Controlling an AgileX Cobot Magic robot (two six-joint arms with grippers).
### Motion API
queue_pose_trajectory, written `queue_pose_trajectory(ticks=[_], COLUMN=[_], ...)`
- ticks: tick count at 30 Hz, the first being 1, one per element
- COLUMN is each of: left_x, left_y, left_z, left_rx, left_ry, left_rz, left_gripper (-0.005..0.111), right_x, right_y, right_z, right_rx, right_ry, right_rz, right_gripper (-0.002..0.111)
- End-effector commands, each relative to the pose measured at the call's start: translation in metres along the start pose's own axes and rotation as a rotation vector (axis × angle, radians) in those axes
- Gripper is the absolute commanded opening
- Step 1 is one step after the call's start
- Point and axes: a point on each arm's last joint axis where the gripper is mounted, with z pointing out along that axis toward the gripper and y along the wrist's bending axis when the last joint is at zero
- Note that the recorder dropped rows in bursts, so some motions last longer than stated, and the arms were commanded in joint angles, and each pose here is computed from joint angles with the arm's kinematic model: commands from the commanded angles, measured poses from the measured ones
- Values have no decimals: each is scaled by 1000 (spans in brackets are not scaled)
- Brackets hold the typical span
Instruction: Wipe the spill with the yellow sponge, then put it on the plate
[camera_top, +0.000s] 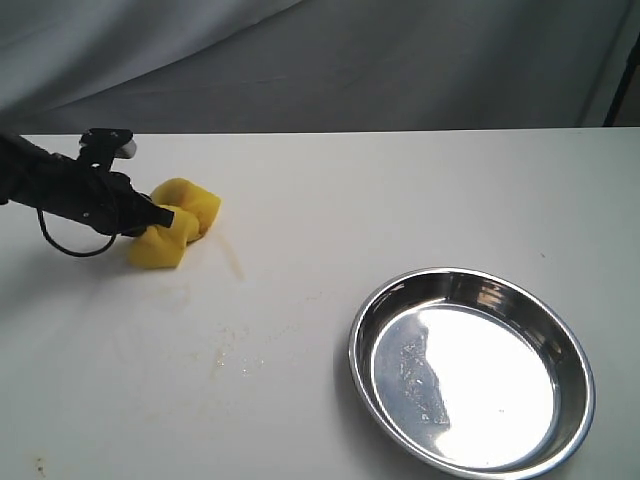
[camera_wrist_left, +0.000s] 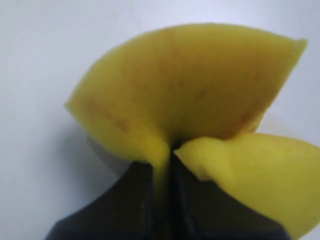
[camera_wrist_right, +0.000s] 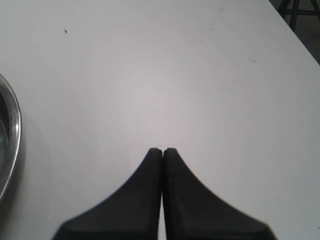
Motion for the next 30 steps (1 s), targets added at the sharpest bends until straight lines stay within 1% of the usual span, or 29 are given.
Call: queue_pose_trajectory(ticks=[1, 3, 7, 8, 12, 17, 18, 21, 23, 26, 30], left_x=[32, 34, 40, 41, 47, 52, 52, 54, 52, 46, 39], left_y=[25, 28, 43, 45, 48, 47, 44, 33, 23, 0, -34], left_z=[9, 8, 2, 0, -3, -4, -3, 0, 4, 14, 27], left_rx=[-154, -193, -288, -300, -307, -289, -275, -224, -205, -164, -115], left_ry=[187, 217, 230, 237, 311, 362, 377, 442, 447, 433, 424], left_rz=[62, 21, -119, -137, -75, -63, -52, 41, 64, 80, 142], left_gripper=[0, 0, 0, 0, 0, 0, 0, 0, 0, 0, 0], right_x=[0, 0, 0, 0, 0, 0, 0, 0, 0, 0, 0], right_y=[-1, -1, -1, -1, -1, -1, -1, -1, -1, -1, -1], right_z=[0, 0, 0, 0, 0, 0, 0, 0, 0, 0, 0], right_rx=[6, 6, 6, 6, 6, 6, 6, 6, 6, 6, 6], right_ry=[-9, -9, -9, -9, -9, -9, -9, -9, -9, -9, -9], right_rz=[9, 9, 9, 9, 9, 9, 9, 9, 9, 9, 9], right_gripper=[0, 0, 0, 0, 0, 0, 0, 0, 0, 0, 0])
